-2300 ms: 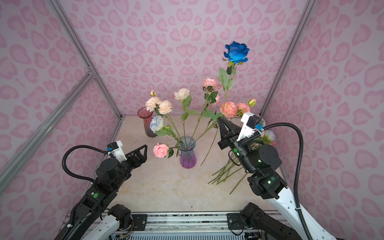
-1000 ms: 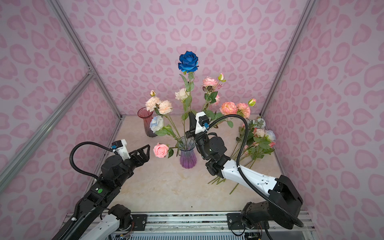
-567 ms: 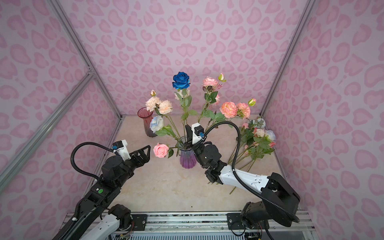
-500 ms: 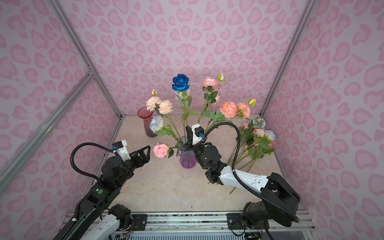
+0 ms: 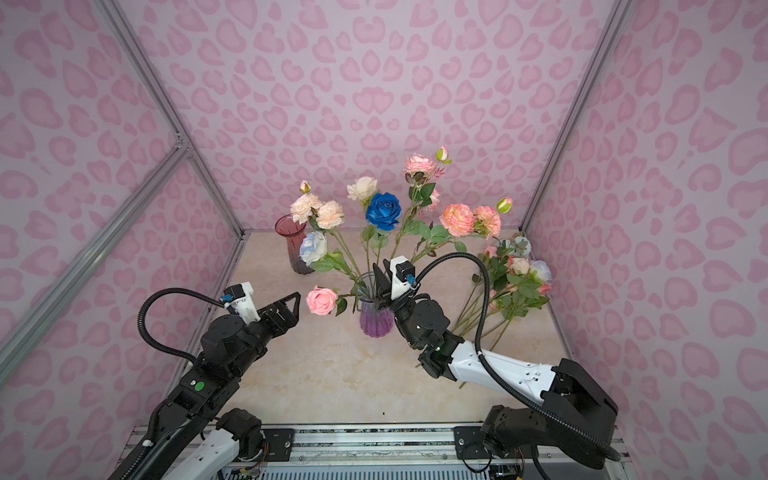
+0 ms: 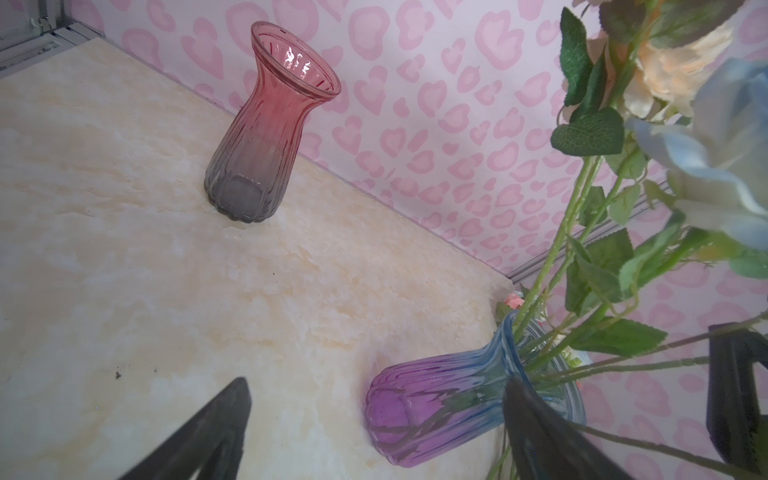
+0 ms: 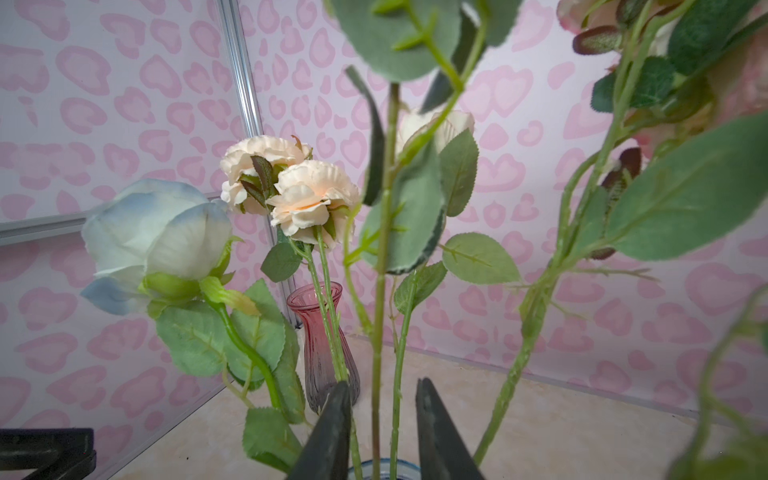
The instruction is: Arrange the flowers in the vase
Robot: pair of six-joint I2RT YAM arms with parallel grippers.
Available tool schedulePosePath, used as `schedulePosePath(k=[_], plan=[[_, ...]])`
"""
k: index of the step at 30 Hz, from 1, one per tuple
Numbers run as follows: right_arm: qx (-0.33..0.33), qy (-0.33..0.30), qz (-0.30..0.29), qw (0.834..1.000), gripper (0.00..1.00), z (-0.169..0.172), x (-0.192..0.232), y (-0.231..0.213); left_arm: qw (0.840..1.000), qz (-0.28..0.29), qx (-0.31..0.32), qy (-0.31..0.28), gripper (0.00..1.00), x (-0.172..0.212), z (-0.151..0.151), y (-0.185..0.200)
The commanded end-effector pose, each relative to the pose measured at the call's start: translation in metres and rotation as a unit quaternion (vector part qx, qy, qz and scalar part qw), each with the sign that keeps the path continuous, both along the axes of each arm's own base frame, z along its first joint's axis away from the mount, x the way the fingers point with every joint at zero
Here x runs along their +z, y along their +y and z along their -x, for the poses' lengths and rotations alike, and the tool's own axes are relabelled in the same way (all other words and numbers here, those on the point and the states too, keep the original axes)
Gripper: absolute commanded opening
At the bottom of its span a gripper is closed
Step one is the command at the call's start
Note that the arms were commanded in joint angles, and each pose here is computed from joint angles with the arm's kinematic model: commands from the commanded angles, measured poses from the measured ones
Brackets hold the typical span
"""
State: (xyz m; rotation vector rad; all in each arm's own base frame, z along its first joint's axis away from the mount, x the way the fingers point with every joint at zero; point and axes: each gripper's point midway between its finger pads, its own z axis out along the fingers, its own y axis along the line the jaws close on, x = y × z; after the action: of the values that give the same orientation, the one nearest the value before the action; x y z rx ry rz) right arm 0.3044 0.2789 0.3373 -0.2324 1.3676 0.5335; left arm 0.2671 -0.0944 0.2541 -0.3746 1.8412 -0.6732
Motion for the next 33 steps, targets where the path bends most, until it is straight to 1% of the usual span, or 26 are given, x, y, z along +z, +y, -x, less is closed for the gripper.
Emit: schedulePosePath(k=[1,6,9,12,17,20,24,26,28,32,33], plan=[[0.003,0.029,0.007,1.000,0.29,0.006,-0.011,-0.004,1.000,0.011,-0.005,-0.004,0.96,0.003,-0.002,-0.004],[0.016,0.050,0.040,0.998,0.30,0.022,-0.017,-0.007,1.000,0.005,-0.022,0.020,0.96,-0.008,-0.007,-0.013],[0.017,0.056,0.054,0.997,0.31,0.028,-0.018,-0.010,0.999,0.018,-0.044,0.015,0.98,-0.013,-0.007,-0.021],[0.027,0.061,0.063,0.996,0.31,0.034,-0.015,-0.012,0.999,0.019,-0.043,0.025,1.00,-0.024,-0.005,-0.021],[0.038,0.074,0.062,0.995,0.32,0.049,-0.016,-0.022,0.996,0.008,-0.067,0.052,0.89,-0.049,0.003,-0.026],[0.047,0.081,0.069,0.993,0.33,0.059,-0.014,-0.025,0.994,0.010,-0.073,0.077,0.83,-0.070,0.008,-0.027],[0.053,0.087,0.079,0.992,0.35,0.073,-0.012,-0.030,0.991,0.012,-0.089,0.097,0.75,-0.088,0.013,-0.033],[0.053,0.090,0.084,0.991,0.35,0.075,-0.013,-0.031,0.991,0.007,-0.091,0.102,0.65,-0.093,0.015,-0.033],[0.058,0.092,0.087,0.990,0.36,0.078,-0.013,-0.030,0.990,0.005,-0.095,0.103,0.50,-0.095,0.016,-0.034],[0.063,0.105,0.099,0.988,0.35,0.084,-0.024,-0.030,0.986,0.001,-0.113,0.123,0.04,-0.107,0.021,-0.041],[0.063,0.108,0.101,0.987,0.34,0.086,-0.027,-0.031,0.984,0.004,-0.119,0.132,0.04,-0.113,0.023,-0.044]])
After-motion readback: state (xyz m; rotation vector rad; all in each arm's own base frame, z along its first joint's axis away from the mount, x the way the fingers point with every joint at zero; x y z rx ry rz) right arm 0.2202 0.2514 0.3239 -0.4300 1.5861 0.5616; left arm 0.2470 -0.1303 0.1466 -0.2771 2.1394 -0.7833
